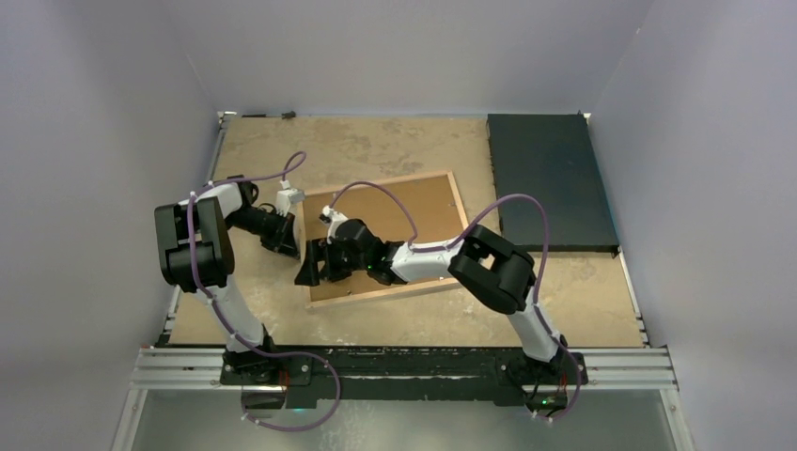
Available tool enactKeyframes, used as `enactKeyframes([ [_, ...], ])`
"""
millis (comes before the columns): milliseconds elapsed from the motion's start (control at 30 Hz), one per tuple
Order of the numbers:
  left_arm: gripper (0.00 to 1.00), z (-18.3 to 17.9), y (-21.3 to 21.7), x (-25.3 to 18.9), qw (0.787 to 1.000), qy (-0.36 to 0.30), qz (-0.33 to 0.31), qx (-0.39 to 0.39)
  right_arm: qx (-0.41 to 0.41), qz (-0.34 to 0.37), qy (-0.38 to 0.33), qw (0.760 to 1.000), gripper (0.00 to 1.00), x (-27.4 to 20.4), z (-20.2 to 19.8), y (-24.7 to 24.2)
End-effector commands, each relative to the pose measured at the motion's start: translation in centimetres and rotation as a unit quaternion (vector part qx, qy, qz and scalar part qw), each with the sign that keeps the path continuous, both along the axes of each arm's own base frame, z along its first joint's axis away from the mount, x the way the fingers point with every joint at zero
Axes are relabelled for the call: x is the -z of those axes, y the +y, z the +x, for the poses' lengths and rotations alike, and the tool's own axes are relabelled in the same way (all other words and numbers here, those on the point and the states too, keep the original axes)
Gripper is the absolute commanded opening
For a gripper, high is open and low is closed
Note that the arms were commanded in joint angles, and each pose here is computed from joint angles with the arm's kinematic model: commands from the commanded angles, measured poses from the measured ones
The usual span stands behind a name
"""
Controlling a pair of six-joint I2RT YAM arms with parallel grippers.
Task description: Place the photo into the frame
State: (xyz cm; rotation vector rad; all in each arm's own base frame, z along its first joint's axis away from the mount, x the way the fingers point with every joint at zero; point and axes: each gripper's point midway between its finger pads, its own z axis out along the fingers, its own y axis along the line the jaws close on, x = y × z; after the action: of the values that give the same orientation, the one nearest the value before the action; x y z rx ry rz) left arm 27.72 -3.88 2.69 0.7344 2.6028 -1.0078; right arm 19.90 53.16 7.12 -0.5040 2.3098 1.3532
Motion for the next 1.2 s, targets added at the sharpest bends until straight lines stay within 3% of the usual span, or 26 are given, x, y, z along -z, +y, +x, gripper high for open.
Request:
enactKeyframes([
  [0,0.0,1.1,-0.7,-2.1,0.999,-0.037,-0.026,0.002,0.011,-0.001,-0.013,1.0,0.84,0.4,1.0,1.3],
  [400,0.0,0.9,-0.8,-2.1,0.999,-0.037,-0.031,0.005,0.065,-0.039,-0.026,0.997,0.83,2.1,2.9,1.2],
  [1167,0.0,0.8,-1.0,-2.1,0.999,-0.04,-0.035,0.008,0.051,-0.034,-0.009,0.998,0.82,3.0,1.7,2.4],
])
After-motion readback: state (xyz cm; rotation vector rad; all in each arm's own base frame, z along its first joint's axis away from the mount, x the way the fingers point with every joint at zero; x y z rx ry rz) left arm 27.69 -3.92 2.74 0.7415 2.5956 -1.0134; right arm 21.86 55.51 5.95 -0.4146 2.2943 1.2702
